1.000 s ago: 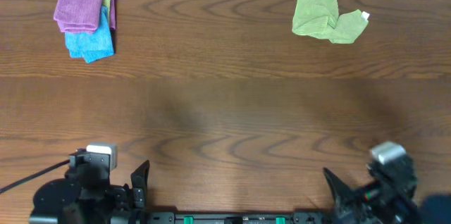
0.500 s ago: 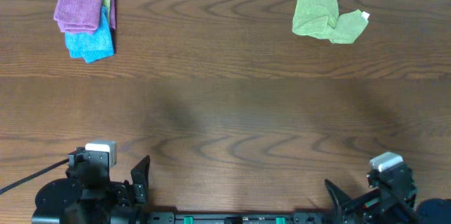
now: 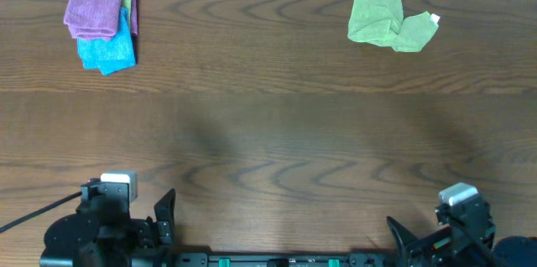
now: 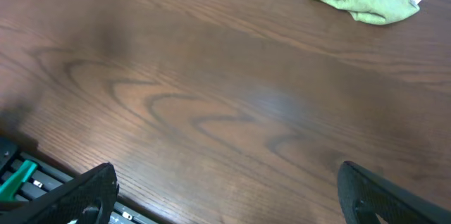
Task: Fold the cloth
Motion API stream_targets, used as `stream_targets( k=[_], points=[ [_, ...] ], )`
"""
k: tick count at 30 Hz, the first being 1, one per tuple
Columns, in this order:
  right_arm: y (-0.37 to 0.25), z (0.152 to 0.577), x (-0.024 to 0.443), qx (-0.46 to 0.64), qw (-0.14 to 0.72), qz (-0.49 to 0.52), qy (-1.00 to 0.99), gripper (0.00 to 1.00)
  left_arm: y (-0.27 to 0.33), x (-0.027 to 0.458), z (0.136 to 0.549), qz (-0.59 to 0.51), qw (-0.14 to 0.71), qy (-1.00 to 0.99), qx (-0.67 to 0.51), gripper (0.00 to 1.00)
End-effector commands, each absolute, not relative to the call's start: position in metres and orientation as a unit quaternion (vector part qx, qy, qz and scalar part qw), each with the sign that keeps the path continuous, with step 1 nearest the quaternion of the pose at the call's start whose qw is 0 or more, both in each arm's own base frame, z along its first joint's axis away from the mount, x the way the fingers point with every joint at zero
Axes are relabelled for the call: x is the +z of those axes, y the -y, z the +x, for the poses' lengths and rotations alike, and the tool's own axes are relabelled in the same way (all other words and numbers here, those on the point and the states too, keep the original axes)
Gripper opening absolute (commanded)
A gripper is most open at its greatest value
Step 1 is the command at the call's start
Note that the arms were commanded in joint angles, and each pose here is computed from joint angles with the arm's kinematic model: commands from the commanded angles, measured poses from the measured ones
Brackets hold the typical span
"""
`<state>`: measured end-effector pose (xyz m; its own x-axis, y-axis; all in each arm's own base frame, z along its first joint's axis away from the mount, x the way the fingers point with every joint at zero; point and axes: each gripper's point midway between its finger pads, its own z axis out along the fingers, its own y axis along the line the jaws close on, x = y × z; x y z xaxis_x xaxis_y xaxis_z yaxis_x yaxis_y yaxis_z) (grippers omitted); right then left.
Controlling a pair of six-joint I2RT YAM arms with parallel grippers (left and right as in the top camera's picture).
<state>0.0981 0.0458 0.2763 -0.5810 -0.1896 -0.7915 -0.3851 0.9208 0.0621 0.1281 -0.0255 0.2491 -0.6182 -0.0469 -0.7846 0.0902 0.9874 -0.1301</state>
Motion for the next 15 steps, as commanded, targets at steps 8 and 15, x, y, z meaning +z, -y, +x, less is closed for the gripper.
stream_targets(
  k=[8,15],
  points=[
    [-0.047,0.098,0.274,0.118,0.423,-0.163,-0.884,0.99,0.008,0.217,0.158,-0.008,0.522,-0.852,-0.03,0.95],
    [-0.047,0.098,0.274,0.118,0.423,-0.163,-0.884,0.99,0.01,0.183,0.18,0.0,0.544,-0.839,-0.026,0.96]
  ],
)
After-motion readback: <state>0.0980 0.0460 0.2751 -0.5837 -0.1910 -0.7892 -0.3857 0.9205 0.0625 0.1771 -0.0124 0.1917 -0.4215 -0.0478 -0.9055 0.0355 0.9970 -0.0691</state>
